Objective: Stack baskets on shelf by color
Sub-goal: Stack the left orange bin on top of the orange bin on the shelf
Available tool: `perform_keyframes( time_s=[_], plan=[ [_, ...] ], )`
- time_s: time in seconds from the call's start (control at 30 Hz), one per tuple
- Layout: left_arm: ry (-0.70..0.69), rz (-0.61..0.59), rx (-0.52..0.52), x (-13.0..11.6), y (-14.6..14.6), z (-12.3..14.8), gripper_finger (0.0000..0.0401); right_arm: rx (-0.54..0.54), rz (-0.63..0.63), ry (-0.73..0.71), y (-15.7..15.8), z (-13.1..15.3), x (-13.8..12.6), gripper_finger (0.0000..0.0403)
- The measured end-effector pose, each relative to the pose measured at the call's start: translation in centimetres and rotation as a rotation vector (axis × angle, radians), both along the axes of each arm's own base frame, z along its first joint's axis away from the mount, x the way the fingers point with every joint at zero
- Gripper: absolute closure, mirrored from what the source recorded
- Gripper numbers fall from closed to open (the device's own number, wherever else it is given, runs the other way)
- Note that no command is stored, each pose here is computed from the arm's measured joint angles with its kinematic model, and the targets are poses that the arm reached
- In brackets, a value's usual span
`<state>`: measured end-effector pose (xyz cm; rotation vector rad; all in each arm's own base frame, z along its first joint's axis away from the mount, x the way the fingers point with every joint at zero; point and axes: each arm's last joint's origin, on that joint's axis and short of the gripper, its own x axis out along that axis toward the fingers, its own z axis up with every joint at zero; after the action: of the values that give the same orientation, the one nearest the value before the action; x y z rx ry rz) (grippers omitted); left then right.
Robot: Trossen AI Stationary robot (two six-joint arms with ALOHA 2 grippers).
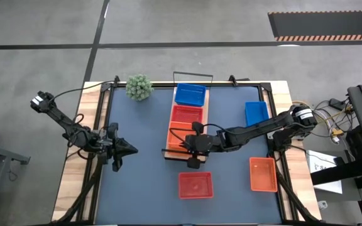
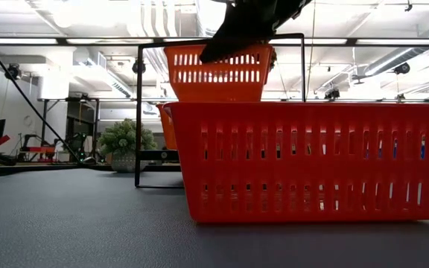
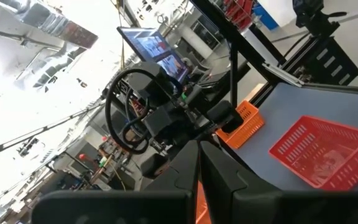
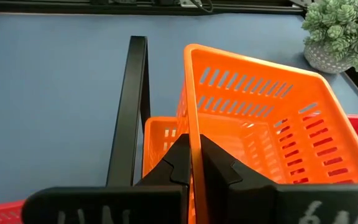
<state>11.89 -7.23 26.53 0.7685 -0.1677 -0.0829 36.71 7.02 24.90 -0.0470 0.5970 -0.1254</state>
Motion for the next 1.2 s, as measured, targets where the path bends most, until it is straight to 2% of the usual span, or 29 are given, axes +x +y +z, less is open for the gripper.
perform_keyframes(
  time_s=[0.47,0.97,1.1,1.2],
  plan=[
    [0.001,0.0,0.001,0.0,0.0,0.0,0.0401,-0.002,0.0,0.002,0.0,0.0,0.0,0.0391],
    [0.001,0.0,0.001,0.0,0.0,0.0,0.0401,-0.019,0.009,-0.002,-0.2,0.3,-0.1,0.0297],
    [0.002,0.0,0.001,0.0,0.0,0.0,0.0401,-0.042,0.03,-0.008,-0.2,0.8,-0.4,0.0289],
    [0.002,0.0,0.002,0.0,0.0,0.0,0.0401,-0.042,0.034,-0.032,-0.3,1.8,-0.9,0.0297]
  ],
)
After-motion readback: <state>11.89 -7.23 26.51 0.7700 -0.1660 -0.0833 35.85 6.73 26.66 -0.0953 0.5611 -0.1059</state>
